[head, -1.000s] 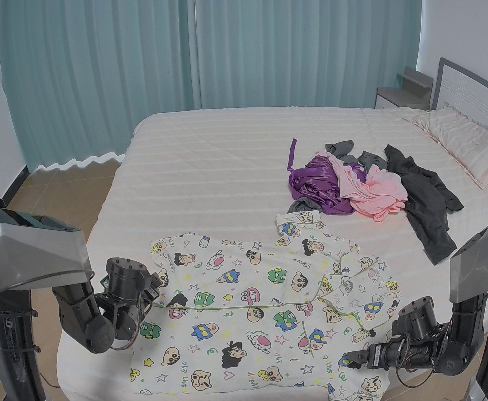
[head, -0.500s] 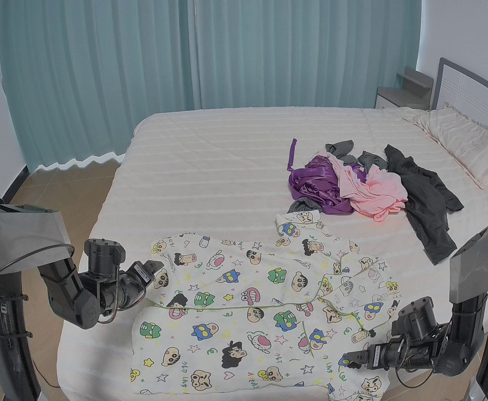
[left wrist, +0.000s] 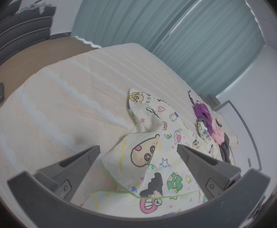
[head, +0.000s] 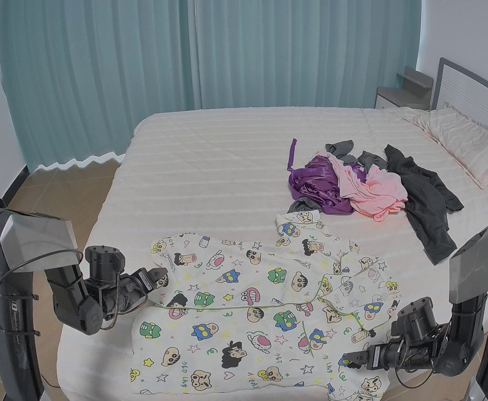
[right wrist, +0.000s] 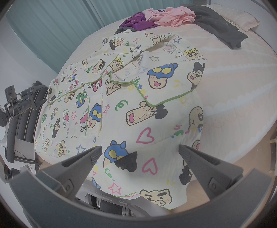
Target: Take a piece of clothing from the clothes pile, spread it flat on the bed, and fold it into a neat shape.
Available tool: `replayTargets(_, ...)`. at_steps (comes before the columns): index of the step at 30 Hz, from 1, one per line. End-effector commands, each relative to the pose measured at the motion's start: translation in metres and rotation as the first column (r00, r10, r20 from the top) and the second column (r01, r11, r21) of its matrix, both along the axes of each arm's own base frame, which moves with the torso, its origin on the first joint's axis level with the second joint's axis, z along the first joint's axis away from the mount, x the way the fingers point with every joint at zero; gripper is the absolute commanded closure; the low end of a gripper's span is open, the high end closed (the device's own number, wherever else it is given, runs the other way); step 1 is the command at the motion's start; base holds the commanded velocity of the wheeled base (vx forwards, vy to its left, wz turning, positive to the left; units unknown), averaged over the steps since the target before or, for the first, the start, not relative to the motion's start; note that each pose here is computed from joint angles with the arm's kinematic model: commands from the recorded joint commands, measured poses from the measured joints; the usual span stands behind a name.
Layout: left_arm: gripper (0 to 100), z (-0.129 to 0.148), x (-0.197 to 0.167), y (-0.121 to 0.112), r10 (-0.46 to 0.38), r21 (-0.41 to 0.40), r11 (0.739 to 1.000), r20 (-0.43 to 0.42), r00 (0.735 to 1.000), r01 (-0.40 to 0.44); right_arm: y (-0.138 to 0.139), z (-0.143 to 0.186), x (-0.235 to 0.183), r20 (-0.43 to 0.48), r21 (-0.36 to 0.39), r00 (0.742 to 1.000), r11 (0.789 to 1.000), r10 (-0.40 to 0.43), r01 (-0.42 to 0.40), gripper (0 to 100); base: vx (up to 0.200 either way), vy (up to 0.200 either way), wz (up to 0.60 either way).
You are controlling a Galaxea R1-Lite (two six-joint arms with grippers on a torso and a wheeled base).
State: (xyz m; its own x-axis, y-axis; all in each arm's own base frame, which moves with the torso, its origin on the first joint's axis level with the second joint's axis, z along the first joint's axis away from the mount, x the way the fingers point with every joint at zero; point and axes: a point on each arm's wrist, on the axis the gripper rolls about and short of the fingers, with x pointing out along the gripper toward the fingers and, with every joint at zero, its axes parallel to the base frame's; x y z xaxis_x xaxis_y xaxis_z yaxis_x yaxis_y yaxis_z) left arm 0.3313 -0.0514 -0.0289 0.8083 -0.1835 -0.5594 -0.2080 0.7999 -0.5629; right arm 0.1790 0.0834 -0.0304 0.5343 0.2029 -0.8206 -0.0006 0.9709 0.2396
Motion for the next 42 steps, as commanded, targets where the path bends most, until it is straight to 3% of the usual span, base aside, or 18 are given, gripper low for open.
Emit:
replayTargets(1,0,-0.02,-0.022,0.013,-0.124,0.067,0.99,-0.015,0.992,0.125,-0.002,0.0,-0.004,-0.015,-0.007,1.0,1.0,0.001,-0.001,0,0.0,0.0,0.0)
replayTargets(7,0,-0.027,-0.026,0.02,-0.205,0.13,0.972,0.041,0.978,0.198,-0.002,-0.001,-0.004,-0.018,-0.008,1.0,1.0,0.002,-0.002,0,0.0,0.0,0.0)
replayTargets(12,0,-0.029,-0.024,0.02,-0.317,0.139,0.942,0.061,0.947,0.306,-0.002,-0.001,-0.004,-0.019,-0.009,1.0,1.0,0.002,-0.002,0,0.0,0.0,0.0)
replayTargets(16,0,-0.031,-0.019,0.022,-0.367,0.19,0.918,0.079,0.927,0.348,-0.001,-0.001,-0.005,-0.019,-0.009,1.0,1.0,0.004,-0.004,0,0.0,0.0,0.0)
replayTargets(29,0,-0.035,0.002,0.019,-0.374,0.196,0.915,0.092,0.923,0.352,0.0,-0.001,-0.005,-0.019,-0.009,1.0,1.0,0.011,-0.011,0,0.0,0.0,0.0)
replayTargets(37,0,-0.037,0.002,0.019,-0.378,0.186,0.914,0.059,0.924,0.361,0.0,-0.001,-0.005,-0.02,-0.01,1.0,1.0,0.011,-0.011,0,0.0,0.0,0.0)
replayTargets(38,100,-0.038,0.002,0.019,-0.374,0.185,0.915,0.056,0.926,0.359,0.0,-0.001,-0.005,-0.022,-0.01,1.0,1.0,0.011,-0.011,0,0.0,0.0,0.0)
replayTargets(42,100,-0.038,0.0,0.02,-0.37,0.183,0.916,0.052,0.927,0.356,0.0,-0.001,-0.005,-0.02,-0.01,1.0,1.0,0.011,-0.011,0,0.0,0.0,0.0)
